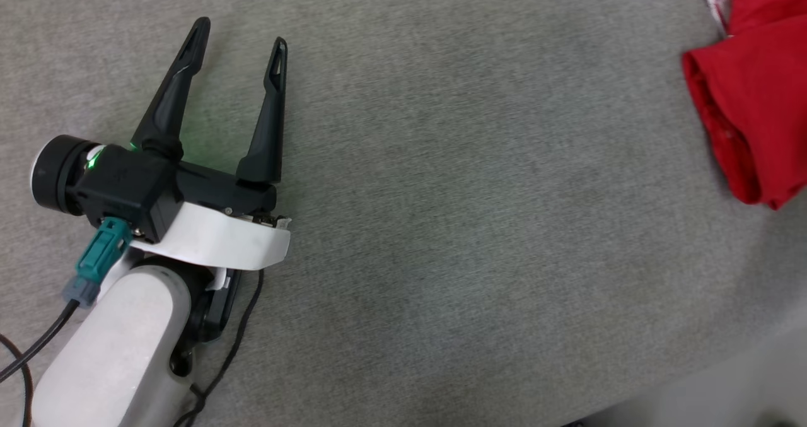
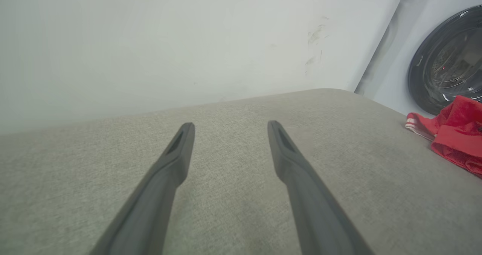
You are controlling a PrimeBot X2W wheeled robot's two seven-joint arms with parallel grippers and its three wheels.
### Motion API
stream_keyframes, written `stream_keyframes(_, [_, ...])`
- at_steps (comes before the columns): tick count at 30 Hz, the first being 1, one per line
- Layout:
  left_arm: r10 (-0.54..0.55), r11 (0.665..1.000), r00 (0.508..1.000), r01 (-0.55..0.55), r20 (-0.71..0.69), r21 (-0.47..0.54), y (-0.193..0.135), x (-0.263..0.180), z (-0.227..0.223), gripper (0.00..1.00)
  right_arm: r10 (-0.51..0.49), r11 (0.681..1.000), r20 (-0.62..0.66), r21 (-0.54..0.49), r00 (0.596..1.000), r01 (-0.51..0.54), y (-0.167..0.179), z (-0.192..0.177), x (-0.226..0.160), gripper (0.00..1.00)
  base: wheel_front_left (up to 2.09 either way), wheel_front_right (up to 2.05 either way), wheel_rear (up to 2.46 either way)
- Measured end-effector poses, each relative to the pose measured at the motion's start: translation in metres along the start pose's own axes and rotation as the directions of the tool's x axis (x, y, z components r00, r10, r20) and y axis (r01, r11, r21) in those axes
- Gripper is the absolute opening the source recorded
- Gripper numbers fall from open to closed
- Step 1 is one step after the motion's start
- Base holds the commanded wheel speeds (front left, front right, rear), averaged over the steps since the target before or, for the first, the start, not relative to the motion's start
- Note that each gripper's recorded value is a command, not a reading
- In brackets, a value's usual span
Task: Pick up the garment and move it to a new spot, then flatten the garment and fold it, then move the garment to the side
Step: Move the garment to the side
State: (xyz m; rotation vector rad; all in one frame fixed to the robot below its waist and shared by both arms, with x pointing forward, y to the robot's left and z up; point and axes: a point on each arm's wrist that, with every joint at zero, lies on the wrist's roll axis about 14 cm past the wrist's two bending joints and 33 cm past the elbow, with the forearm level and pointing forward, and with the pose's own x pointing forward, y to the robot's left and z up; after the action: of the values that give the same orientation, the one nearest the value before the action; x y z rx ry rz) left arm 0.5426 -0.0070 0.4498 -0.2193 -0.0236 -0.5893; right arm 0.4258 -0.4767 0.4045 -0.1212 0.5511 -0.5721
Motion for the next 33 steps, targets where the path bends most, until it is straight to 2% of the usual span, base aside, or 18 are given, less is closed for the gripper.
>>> stream_keyframes(3, [0.017,1.0,1.0,-0.017,-0.004,0.002,0.006,-0.003,-0.002,1.0,-0.007,1.0,0.008,-0.003,1.0,0.007,0.005,-0.009,0.004,1.0,0.0,0.0,0.0])
stream_keyframes(6, [0.013,1.0,1.0,-0.013,0.01,0.003,0.003,-0.005,0.004,1.0,-0.035,0.999,0.018,0.007,0.999,0.034,-0.006,-0.01,0.0,1.0,0.0,0.0,0.0])
stream_keyframes(11, [0.02,1.0,0.999,-0.02,0.026,-0.003,-0.004,-0.012,0.016,1.0,-0.065,0.998,0.074,0.0,0.995,0.065,-0.027,0.005,-0.011,1.0,0.0,0.0,0.0])
stream_keyframes(15, [0.047,0.999,0.998,-0.047,0.029,-0.006,-0.007,-0.025,0.025,1.0,-0.042,0.999,0.122,-0.009,0.992,0.043,-0.029,0.014,-0.027,1.0,0.0,0.0,0.0])
stream_keyframes(21, [0.126,0.992,0.992,-0.126,0.029,-0.004,-0.006,-0.056,0.044,1.0,0.059,0.998,0.215,0.006,0.975,-0.061,-0.005,0.025,-0.06,1.0,0.0,0.0,0.0])
stream_keyframes(25, [0.2,0.98,0.979,-0.2,0.034,0.011,0.0,-0.082,0.058,1.0,0.149,0.986,0.256,0.036,0.955,-0.163,0.024,0.021,-0.09,1.0,0.0,0.0,0.0])
stream_keyframes(29, [0.264,0.964,0.963,-0.265,0.048,0.014,0.005,-0.107,0.072,1.0,0.219,0.962,0.296,0.093,0.93,-0.257,0.049,0.019,-0.119,1.0,0.0,0.0,0.0])
stream_keyframes(33, [0.333,0.942,0.941,-0.335,0.053,0.018,0.014,-0.135,0.08,1.0,0.32,0.921,0.341,0.108,0.884,-0.375,0.09,0.025,-0.146,1.0,0.0,0.0,0.0])
